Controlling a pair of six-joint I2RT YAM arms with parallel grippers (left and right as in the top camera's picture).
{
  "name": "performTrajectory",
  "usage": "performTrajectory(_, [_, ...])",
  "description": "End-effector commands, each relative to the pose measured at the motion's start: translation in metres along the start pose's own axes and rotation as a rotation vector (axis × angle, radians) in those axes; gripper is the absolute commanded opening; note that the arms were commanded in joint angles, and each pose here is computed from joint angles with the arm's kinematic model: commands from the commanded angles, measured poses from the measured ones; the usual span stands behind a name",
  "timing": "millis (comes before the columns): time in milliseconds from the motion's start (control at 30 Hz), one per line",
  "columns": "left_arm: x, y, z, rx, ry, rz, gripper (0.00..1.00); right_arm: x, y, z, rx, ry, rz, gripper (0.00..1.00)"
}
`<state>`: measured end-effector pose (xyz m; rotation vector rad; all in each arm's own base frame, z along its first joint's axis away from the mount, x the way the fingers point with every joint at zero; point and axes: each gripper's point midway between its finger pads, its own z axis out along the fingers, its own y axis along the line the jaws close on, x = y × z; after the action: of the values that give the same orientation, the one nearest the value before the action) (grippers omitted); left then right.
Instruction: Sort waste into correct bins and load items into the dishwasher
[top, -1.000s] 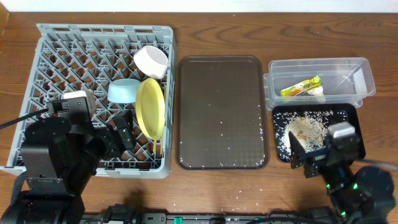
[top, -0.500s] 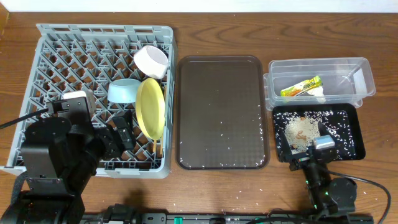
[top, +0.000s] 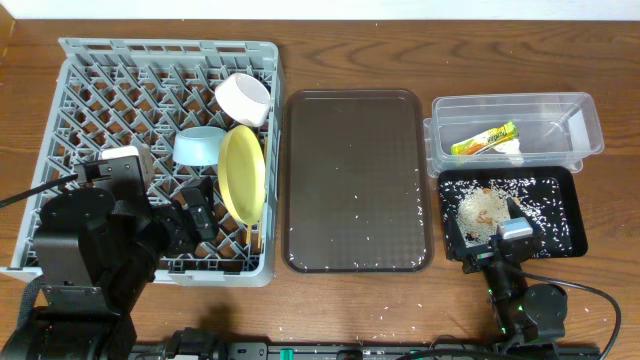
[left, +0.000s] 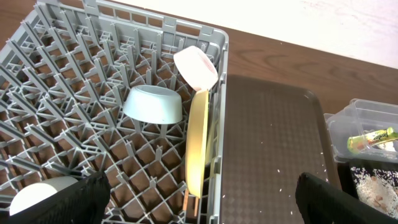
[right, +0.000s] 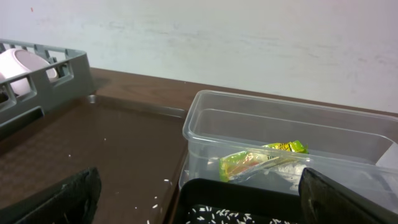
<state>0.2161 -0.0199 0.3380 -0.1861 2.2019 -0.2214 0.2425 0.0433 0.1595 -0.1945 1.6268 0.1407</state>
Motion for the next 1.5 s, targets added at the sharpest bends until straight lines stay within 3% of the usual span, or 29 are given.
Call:
performTrajectory(0, [-0.003, 0.001, -0.002, -0.007, -0.009, -0.001, 0.96, 0.0, -0.004, 0.0, 0.018, -0.002, -0.007, 0.99])
performTrajectory(400, [-0.001, 0.008, -0.002, -0.044, -0.01, -0.001, 0.96, 0.0, -0.004, 0.0, 0.018, -0.002, -0.007, 0.99])
performTrajectory(600, [-0.002, 0.014, -0.014, -0.069, -0.083, 0.008, 0.96, 0.0, -0.004, 0.0, 0.018, -0.002, -0.007, 0.99])
performTrajectory(867, [-0.007, 0.046, -0.011, -0.186, -0.331, -0.021, 0.96, 0.0, -0.004, 0.0, 0.018, -0.002, -0.007, 0.99])
performTrajectory(1133, [0.034, 0.066, 0.034, -0.163, -0.568, -0.05, 0.96, 0.0, -0.004, 0.0, 0.018, -0.002, -0.007, 0.99])
performTrajectory(1467, [0.084, 0.083, 0.09, -0.118, -0.669, -0.113, 0.96, 0.0, -0.004, 0.0, 0.018, -0.002, -0.007, 0.99])
